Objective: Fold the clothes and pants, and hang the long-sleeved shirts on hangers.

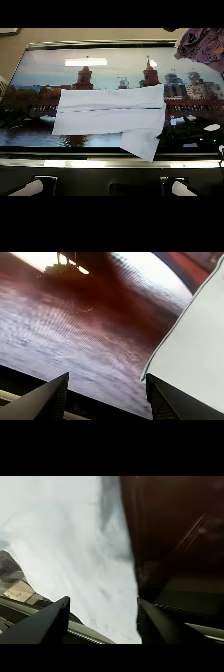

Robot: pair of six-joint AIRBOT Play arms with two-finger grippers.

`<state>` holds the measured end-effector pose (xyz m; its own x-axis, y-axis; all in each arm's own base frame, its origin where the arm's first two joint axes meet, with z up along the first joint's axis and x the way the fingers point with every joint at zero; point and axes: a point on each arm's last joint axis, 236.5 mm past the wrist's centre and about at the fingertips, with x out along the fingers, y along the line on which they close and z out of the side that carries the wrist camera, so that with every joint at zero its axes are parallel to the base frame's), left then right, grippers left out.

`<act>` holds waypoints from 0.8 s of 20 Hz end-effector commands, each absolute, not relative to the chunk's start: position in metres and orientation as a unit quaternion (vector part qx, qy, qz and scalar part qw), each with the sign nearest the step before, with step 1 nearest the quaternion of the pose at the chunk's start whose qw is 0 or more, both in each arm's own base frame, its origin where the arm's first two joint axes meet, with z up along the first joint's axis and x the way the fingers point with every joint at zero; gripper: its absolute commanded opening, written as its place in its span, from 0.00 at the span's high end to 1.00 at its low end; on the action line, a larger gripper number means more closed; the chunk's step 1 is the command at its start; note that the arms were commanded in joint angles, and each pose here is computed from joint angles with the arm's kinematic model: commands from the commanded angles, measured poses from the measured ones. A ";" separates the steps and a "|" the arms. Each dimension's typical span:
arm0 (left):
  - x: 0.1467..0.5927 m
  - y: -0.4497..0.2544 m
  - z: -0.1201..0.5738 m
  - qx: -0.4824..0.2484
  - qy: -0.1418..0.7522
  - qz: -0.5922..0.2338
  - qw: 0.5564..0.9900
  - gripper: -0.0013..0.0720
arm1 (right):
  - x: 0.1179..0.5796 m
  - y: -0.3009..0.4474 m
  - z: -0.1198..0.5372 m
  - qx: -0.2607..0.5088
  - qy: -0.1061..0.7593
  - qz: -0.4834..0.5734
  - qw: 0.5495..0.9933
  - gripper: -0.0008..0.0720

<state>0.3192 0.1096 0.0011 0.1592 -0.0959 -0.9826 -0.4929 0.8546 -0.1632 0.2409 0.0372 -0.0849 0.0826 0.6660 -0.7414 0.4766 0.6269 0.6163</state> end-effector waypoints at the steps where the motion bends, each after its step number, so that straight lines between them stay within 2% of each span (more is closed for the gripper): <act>1: 0.318 0.106 -0.001 -0.242 0.633 0.136 0.723 0.23 | 0.233 0.041 -0.094 0.428 0.672 0.075 0.599 0.32; 5: 0.321 0.105 -0.001 -0.253 0.626 0.141 0.725 0.23 | 0.234 0.038 -0.100 0.427 0.668 0.063 0.606 0.32; 10: 0.322 0.106 -0.001 -0.252 0.624 0.141 0.726 0.23 | 0.212 0.051 -0.116 0.444 0.680 0.053 0.581 0.34; 12: 0.323 0.106 0.000 -0.253 0.622 0.142 0.727 0.23 | 0.218 0.053 -0.116 0.457 0.668 0.050 0.585 0.48; 16: 0.323 0.104 -0.009 -0.267 0.618 0.148 0.724 0.23 | 0.222 0.053 -0.117 0.461 0.663 0.045 0.589 0.52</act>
